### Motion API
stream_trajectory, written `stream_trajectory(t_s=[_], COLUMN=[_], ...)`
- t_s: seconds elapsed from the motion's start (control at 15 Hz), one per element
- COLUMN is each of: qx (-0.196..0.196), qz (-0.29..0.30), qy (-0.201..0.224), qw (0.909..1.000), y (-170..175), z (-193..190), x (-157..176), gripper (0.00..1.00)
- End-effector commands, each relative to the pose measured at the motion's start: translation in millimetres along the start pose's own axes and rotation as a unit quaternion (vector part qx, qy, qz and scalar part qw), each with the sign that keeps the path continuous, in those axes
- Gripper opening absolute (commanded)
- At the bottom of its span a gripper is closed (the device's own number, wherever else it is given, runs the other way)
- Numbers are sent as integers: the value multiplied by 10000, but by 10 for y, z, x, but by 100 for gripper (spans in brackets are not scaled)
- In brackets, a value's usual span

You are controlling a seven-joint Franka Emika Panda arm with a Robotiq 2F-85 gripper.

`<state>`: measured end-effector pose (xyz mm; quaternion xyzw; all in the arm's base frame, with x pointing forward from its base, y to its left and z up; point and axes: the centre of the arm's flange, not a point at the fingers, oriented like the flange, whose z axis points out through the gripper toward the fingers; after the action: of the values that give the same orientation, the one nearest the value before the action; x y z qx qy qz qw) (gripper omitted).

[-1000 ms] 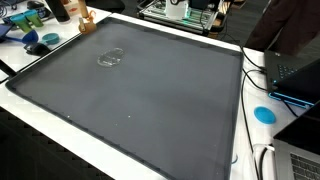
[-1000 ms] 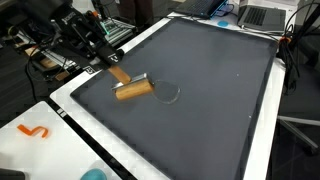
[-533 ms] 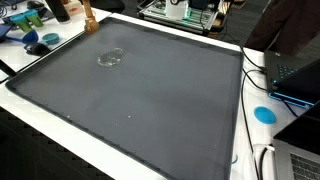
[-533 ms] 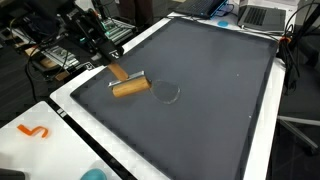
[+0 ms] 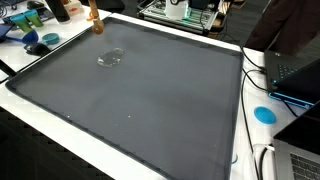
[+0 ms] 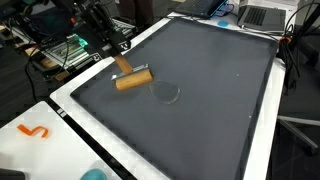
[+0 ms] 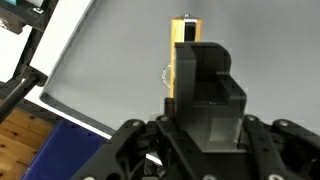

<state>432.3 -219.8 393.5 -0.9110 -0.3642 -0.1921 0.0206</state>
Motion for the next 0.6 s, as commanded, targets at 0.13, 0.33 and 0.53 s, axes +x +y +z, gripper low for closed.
stream_trajectory(t_s=[0.13, 0.33, 0.53], qx=[2, 56, 112], qz=[-281, -458, -608], qy=[-182, -331, -498], qw=[9994, 9984, 9968], y=[-254, -327, -407], z=[-112, -102, -78], x=[351, 598, 817], gripper=[24, 24, 24])
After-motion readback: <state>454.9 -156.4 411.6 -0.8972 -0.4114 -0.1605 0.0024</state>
